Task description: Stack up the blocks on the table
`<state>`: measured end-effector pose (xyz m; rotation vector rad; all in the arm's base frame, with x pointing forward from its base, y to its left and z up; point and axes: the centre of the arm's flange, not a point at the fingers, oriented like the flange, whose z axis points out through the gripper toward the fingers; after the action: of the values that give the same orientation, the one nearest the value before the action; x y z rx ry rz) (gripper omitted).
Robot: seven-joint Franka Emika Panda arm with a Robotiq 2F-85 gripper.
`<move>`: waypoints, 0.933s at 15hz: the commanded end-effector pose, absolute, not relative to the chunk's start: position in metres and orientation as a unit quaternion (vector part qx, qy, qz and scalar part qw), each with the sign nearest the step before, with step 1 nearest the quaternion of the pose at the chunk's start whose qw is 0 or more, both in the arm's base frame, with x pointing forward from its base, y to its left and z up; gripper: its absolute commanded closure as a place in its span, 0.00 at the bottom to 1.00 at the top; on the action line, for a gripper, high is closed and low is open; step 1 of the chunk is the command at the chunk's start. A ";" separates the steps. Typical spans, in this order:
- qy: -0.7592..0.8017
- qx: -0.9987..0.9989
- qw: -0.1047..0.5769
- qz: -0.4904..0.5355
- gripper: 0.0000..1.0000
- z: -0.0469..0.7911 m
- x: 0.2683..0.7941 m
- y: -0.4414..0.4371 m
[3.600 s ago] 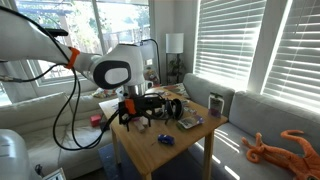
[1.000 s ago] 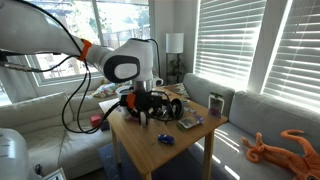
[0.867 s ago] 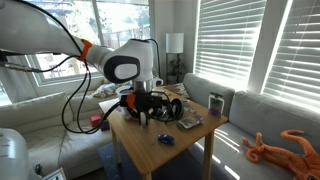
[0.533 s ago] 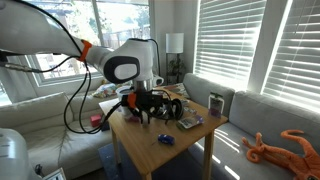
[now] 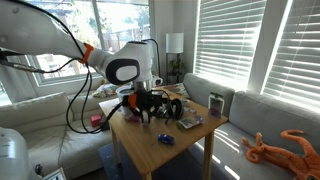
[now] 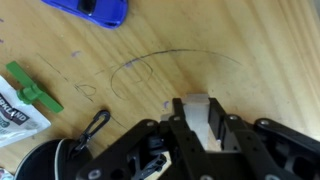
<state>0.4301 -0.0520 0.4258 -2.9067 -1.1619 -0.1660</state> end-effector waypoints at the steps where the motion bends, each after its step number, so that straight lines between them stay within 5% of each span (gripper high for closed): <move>1: -0.372 -0.926 -0.006 -0.058 0.93 0.418 0.435 -0.042; 14: -0.364 -0.930 -0.018 -0.053 0.93 0.420 0.427 -0.028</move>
<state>0.4340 -0.0290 0.4162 -2.9202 -1.1729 -0.1458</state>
